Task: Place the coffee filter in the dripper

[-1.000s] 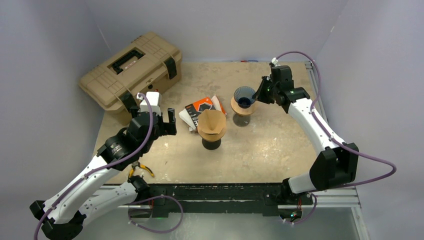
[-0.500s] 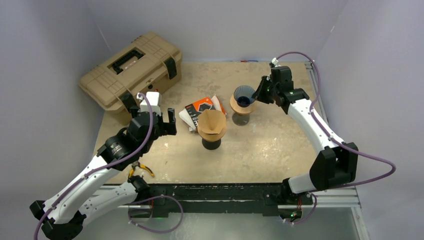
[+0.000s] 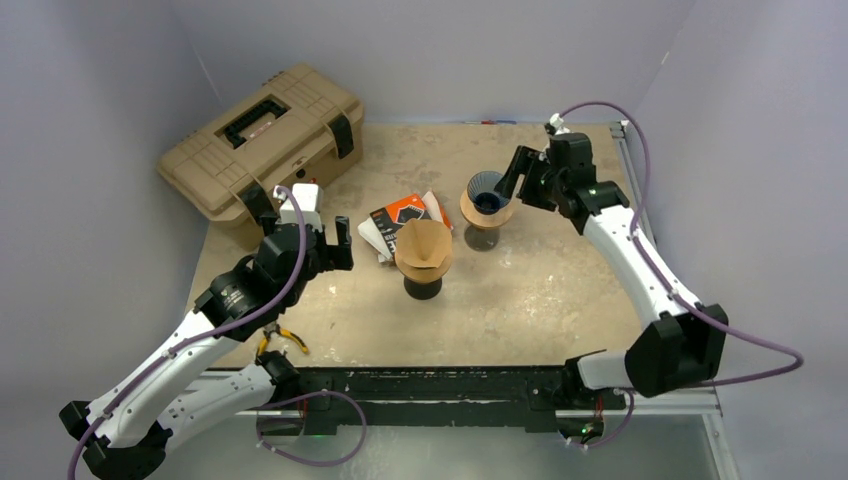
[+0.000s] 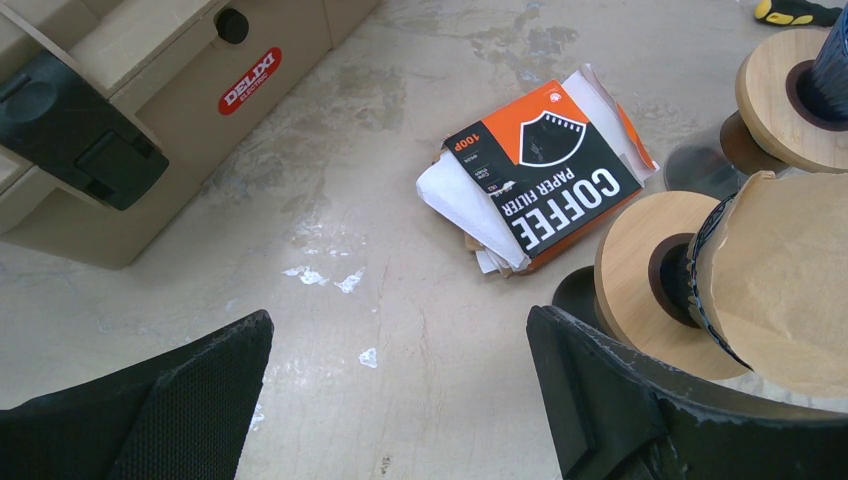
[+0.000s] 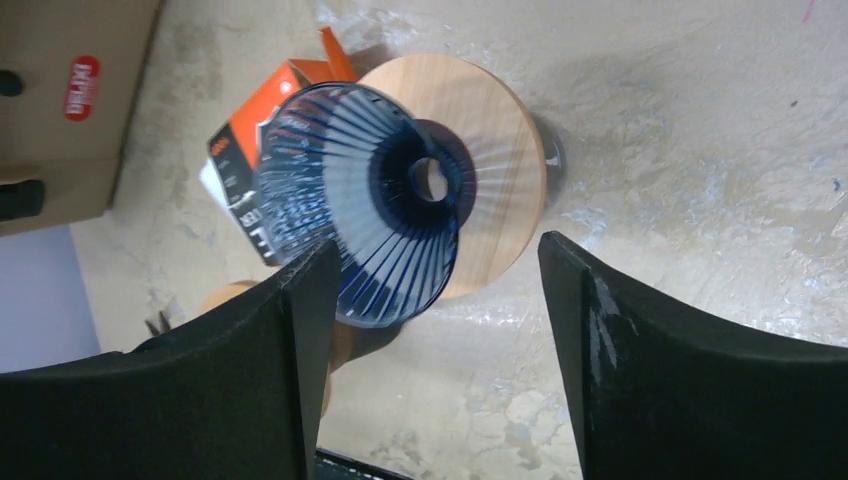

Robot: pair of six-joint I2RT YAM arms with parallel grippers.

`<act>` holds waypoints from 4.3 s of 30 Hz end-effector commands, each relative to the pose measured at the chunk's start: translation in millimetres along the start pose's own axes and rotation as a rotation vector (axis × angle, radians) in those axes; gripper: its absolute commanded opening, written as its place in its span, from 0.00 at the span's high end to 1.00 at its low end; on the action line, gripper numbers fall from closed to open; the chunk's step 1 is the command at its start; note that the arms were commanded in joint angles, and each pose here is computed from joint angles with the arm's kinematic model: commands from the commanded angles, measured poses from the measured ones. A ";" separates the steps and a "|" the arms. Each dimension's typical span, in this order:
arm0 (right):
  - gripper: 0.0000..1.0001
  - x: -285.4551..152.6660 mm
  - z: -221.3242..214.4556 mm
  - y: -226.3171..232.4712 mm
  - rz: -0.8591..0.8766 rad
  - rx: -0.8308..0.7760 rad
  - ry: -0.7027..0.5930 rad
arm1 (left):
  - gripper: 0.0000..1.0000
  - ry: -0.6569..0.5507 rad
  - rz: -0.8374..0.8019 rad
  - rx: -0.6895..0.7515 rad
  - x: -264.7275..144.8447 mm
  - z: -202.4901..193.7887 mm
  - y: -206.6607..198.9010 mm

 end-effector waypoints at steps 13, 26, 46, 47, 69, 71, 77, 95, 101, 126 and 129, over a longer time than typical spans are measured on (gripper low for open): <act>0.01 -104.6 29.9 33.4 0.276 -0.078 -0.330 | 0.01 -0.001 0.027 -0.006 0.0 3.3 3.1; 0.01 -145.5 3.2 29.2 0.529 -0.175 -0.473 | 0.00 0.007 -0.021 -0.112 17.2 -3.3 -19.1; 0.01 -116.9 -23.8 4.7 0.467 -0.215 -0.364 | 0.01 0.275 -0.240 -0.428 132.6 -77.6 -37.0; 0.01 -116.4 -23.7 5.2 0.469 -0.218 -0.364 | 0.01 0.287 -0.263 -0.453 139.7 -82.7 -39.1; 0.01 -109.9 -26.2 7.1 0.470 -0.241 -0.322 | 0.45 0.184 -0.416 -0.714 209.5 -101.7 -52.4; 0.01 -107.7 -26.9 6.2 0.463 -0.239 -0.313 | 0.51 0.181 -0.412 -0.713 210.5 -101.4 -52.0; 0.01 -105.5 -28.2 5.9 0.461 -0.241 -0.300 | 0.70 0.152 -0.397 -0.692 207.3 -93.8 -47.5; 0.01 -102.7 -27.7 5.9 0.455 -0.236 -0.296 | 1.00 0.146 -0.333 -0.555 190.8 -77.9 -30.9; 0.01 -104.2 -30.6 7.5 0.467 -0.204 -0.275 | 1.00 0.114 -0.312 -0.500 165.3 -59.5 -20.8; 0.01 -132.8 -30.3 25.7 0.554 -0.199 -0.249 | 1.00 -0.193 -0.459 -0.159 9.1 108.7 12.0; 0.01 -136.5 -29.5 31.2 0.585 -0.233 -0.246 | 1.00 -0.258 -0.549 -0.105 -14.4 122.2 5.7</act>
Point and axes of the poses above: each gripper's point midway between its finger pads, its own x axis out along the fingers, its own y axis along the line the jaws close on, z = x × y, the point moved 4 cm from there along -x, back along the fingers, and after that the axes turned 15 degrees about x, right-handed, at the moved point
